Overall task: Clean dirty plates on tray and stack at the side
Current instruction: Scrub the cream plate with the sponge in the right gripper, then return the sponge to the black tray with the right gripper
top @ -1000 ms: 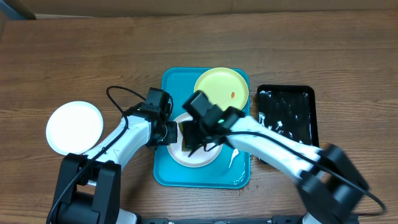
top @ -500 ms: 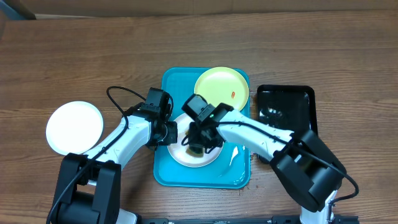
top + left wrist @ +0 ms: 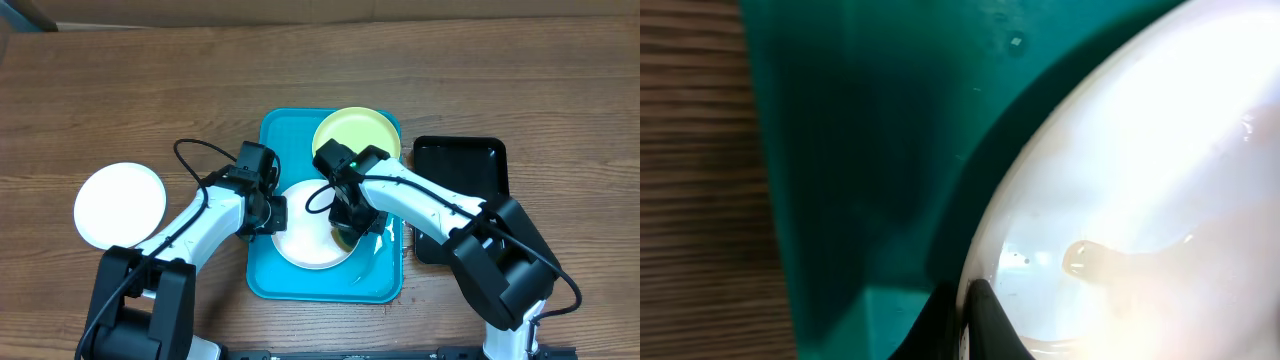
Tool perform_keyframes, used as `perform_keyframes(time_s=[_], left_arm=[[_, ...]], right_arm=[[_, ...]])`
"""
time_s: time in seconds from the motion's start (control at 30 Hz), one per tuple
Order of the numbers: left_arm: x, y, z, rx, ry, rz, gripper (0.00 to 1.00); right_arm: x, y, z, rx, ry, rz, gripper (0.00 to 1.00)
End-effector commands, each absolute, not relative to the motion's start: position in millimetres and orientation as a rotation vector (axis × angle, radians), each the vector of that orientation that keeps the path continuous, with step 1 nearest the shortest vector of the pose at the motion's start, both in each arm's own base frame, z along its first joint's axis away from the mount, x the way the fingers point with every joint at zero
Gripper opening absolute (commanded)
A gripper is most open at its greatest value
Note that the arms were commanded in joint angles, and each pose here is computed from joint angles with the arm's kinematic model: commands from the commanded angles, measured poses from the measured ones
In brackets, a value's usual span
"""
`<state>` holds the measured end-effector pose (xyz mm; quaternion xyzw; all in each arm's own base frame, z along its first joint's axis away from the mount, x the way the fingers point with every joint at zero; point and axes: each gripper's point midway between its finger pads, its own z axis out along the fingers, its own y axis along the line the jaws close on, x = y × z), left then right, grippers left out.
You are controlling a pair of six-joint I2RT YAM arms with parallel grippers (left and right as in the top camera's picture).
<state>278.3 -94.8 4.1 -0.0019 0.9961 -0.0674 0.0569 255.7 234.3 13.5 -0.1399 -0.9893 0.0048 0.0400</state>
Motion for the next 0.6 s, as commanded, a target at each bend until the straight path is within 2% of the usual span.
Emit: perform_keyframes(time_s=[0.0, 0.17, 0.33, 0.57], left_arm=[[264, -76, -14, 0.009, 3.085, -0.053, 0.04], [264, -76, -14, 0.01, 3.086, -0.053, 0.04], [262, -75, -14, 0.01, 3.096, -0.048, 0.04], [261, -75, -14, 0.01, 3.096, -0.049, 0.04]], right_arm=[[275, 190, 18, -0.481, -3.117, 0.362, 0.04], [282, 193, 43, -0.455, -3.165, 0.325, 0.04], [289, 194, 91, -0.399, -3.276, 0.17, 0.04], [296, 173, 135, -0.404, -3.301, -0.056, 0.04]])
